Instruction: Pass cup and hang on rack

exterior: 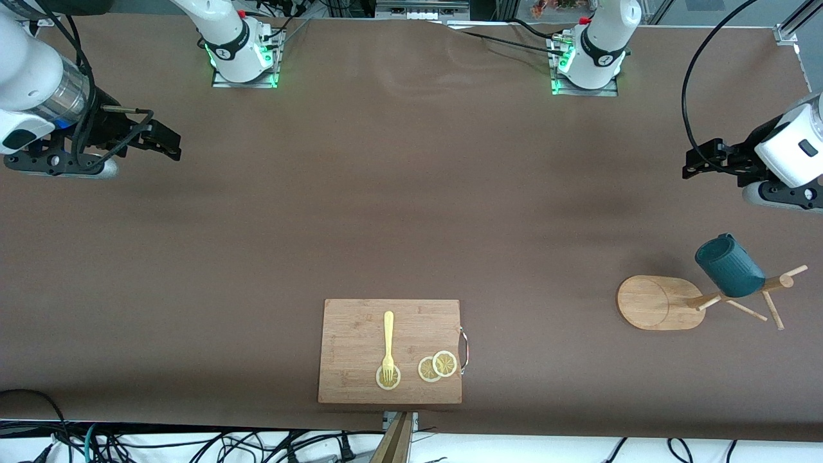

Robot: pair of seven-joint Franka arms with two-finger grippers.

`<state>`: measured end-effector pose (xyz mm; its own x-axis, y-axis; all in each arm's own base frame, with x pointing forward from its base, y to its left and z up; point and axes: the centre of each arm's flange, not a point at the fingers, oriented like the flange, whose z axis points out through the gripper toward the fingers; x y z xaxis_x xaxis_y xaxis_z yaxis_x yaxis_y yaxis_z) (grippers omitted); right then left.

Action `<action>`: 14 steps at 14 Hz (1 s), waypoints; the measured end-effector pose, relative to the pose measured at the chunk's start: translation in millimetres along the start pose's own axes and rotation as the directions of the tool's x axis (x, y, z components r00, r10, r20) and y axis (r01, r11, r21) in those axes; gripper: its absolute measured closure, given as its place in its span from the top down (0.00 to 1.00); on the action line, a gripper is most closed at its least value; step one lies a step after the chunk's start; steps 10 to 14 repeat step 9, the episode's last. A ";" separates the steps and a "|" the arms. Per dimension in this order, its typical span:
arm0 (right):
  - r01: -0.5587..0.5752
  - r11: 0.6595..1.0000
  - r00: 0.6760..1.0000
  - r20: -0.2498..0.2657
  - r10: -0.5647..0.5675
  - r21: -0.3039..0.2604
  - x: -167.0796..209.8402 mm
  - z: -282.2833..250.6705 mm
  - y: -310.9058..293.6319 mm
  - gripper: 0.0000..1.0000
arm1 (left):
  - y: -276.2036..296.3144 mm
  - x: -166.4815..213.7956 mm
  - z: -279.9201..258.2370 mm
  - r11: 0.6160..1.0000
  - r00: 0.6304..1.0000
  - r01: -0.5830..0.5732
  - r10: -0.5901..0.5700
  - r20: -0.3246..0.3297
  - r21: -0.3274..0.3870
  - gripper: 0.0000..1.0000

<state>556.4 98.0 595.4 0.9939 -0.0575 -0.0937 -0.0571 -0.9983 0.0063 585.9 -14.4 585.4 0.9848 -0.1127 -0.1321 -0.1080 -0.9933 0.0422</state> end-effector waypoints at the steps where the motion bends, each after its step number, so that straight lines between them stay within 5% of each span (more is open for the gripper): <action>1: 0.000 1.000 1.000 0.000 0.000 0.000 0.0 0.0 0.0 1.00 | 1.1 0.2 0.3 1.000 1.000 -0.002 0.002 0.001 0.000 1.00; 14: 0.000 1.000 1.000 0.000 0.000 0.000 0.0 0.0 0.0 1.00 | 1.9 3.6 6.4 1.000 1.000 -0.004 0.004 0.012 -0.001 1.00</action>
